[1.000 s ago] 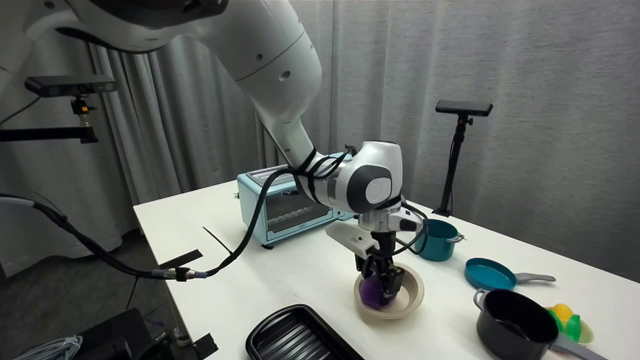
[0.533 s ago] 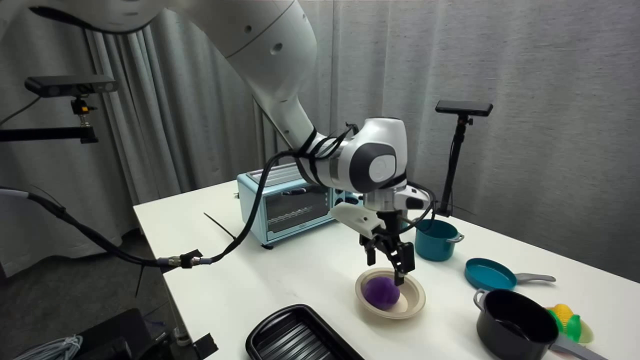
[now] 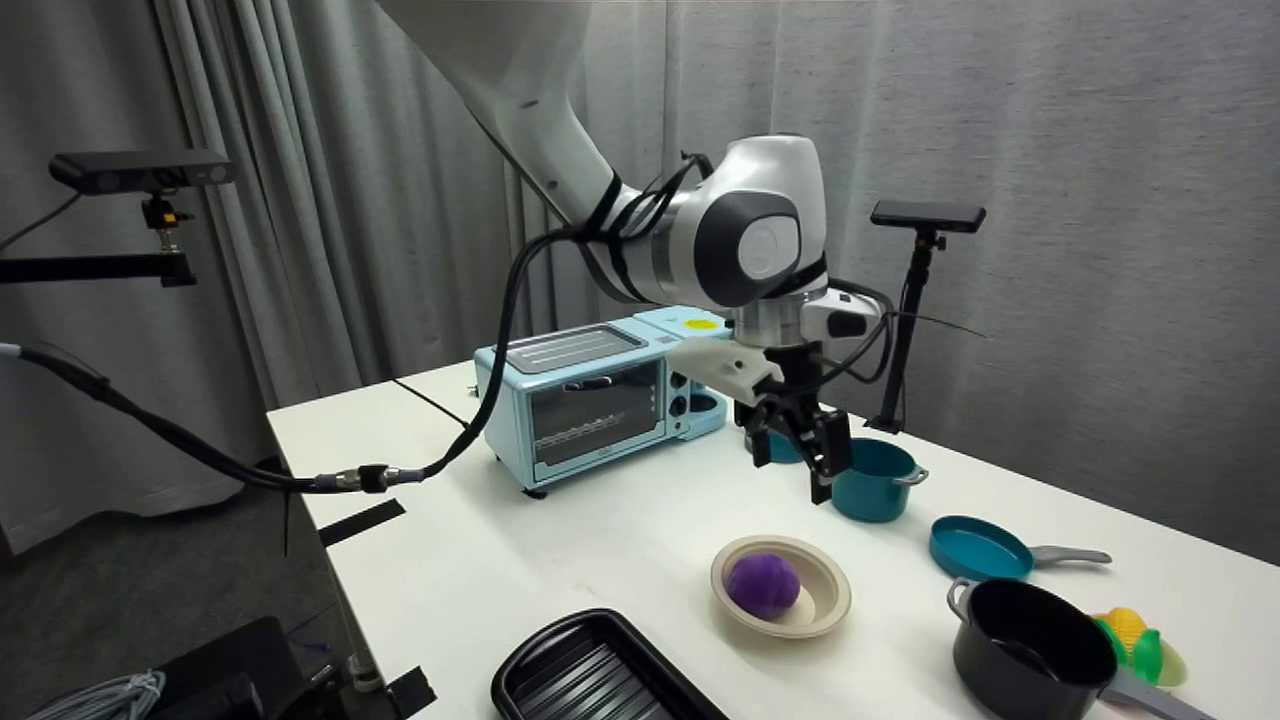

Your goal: Put the purple plush toy in the white bowl.

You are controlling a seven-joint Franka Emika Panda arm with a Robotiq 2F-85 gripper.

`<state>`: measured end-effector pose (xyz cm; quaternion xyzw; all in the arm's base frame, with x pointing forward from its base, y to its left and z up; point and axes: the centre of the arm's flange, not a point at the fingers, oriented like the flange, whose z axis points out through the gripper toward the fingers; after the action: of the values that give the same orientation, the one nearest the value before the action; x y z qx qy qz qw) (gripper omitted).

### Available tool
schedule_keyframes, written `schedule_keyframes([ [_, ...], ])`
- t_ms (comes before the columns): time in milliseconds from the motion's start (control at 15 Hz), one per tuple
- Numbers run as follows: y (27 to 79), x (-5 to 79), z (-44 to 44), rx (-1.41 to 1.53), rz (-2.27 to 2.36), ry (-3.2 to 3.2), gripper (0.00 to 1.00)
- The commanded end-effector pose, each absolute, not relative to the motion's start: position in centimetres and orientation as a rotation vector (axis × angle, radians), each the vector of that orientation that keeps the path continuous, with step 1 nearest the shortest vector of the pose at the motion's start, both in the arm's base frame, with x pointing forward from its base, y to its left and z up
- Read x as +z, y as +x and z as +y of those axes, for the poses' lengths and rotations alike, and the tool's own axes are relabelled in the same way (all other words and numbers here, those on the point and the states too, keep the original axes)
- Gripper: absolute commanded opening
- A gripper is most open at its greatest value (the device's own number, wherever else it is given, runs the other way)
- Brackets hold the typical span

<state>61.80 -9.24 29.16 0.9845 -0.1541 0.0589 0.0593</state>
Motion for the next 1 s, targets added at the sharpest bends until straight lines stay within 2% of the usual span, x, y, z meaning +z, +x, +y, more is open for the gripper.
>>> schedule_keyframes([
  [0,61.53,29.83,-9.41,0.189,-0.471,2.980,1.00],
  [933,60.75,30.29,-9.51,0.187,-0.476,2.982,1.00],
])
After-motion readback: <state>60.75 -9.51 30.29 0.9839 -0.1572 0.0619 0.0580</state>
